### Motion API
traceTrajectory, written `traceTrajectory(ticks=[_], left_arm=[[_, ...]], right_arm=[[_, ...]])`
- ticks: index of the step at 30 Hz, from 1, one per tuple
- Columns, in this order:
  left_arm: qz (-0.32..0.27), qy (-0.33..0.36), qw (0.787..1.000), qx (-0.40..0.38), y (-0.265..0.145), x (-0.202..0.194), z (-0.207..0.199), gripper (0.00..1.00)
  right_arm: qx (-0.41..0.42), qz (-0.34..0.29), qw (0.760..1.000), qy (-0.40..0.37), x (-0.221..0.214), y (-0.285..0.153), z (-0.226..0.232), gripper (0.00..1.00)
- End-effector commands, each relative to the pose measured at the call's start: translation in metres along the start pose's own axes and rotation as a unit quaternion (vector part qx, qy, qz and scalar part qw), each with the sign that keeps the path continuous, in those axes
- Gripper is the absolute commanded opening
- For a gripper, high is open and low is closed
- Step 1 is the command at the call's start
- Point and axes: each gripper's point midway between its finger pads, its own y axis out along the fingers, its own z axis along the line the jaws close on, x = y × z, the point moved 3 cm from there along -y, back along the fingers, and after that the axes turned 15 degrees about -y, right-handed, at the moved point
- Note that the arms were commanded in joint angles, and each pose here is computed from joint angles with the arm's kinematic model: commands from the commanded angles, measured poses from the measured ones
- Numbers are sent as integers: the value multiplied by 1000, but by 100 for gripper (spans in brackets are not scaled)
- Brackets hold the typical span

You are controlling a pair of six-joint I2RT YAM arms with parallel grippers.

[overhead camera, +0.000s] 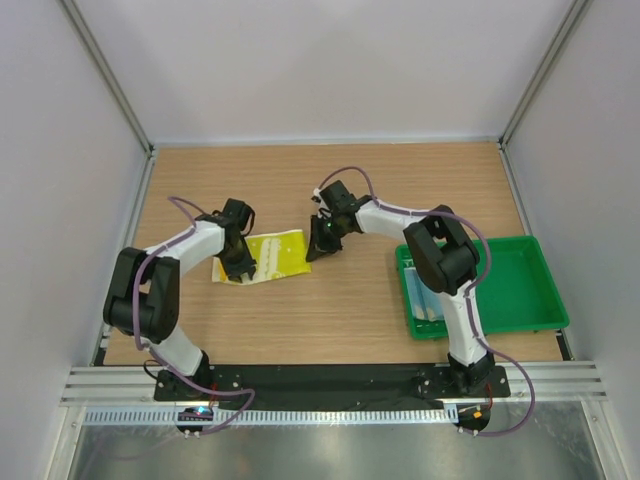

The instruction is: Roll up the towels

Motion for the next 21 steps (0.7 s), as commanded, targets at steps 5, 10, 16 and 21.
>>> traceTrajectory(ticks=[5, 10, 16, 21], left_arm=[[-34, -26, 999, 7, 4, 29, 9, 29], [-25, -30, 999, 11, 10, 37, 13, 29], [-33, -22, 999, 8, 10, 43, 7, 29], [-97, 16, 995, 15, -29, 54, -2, 34]], right_arm=[[-55, 40, 998, 12, -48, -4, -27, 12], [-54, 50, 997, 30, -77, -10, -26, 11], [-69, 44, 996, 25, -106, -43, -16, 11], [-102, 13, 995, -8, -98, -82, -9, 12]])
